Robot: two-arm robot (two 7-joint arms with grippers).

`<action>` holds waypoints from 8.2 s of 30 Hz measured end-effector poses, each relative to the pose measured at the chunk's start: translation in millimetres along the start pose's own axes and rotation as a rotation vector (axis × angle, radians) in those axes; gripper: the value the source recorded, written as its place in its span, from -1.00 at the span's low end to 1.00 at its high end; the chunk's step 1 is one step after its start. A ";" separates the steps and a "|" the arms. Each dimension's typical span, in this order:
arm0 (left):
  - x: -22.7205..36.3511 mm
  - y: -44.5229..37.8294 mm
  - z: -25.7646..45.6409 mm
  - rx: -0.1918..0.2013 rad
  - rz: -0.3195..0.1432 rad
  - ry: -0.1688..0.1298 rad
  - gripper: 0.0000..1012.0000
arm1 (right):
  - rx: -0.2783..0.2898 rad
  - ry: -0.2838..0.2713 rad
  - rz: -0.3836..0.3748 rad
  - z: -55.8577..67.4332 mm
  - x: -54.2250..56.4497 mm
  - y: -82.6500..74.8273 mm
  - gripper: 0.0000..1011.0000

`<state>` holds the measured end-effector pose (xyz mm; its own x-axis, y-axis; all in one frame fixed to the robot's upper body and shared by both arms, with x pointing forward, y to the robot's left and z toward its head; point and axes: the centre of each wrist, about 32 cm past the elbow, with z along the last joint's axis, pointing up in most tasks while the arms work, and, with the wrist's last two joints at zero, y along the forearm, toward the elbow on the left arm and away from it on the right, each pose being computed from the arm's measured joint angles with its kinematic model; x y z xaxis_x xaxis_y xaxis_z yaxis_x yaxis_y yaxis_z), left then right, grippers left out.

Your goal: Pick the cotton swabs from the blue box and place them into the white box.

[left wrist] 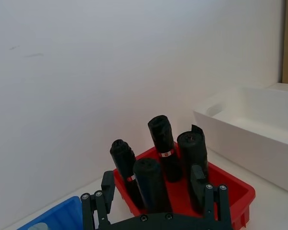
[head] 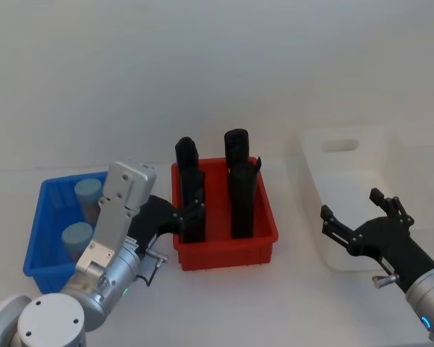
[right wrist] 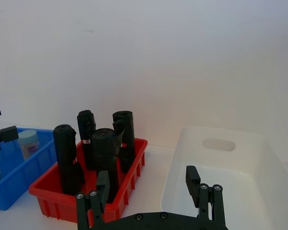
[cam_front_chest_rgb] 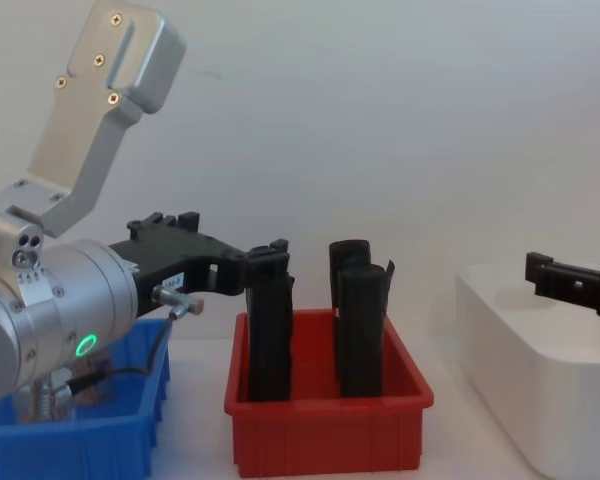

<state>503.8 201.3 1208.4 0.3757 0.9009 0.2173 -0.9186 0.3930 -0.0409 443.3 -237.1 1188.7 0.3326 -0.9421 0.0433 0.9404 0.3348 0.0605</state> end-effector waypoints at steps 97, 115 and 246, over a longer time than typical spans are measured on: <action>105.5 -13.8 -57.7 0.399 0.313 0.310 0.98 | 0.000 0.000 0.000 0.0 0.0 0.0 0.98; 107.3 -10.2 -61.4 0.392 0.303 0.330 0.33 | 0.000 0.000 0.000 0.0 0.0 0.0 0.98; 55.9 -59.0 116.4 0.157 -0.612 0.147 0.33 | -0.037 -0.103 0.529 35.7 -21.4 64.8 0.98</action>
<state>564.7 207.0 1336.4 0.8394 0.5431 0.0196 -0.5362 0.8217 0.1933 494.6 -194.5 1227.4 0.7546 -0.6373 0.1563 0.6487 0.7604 -0.0310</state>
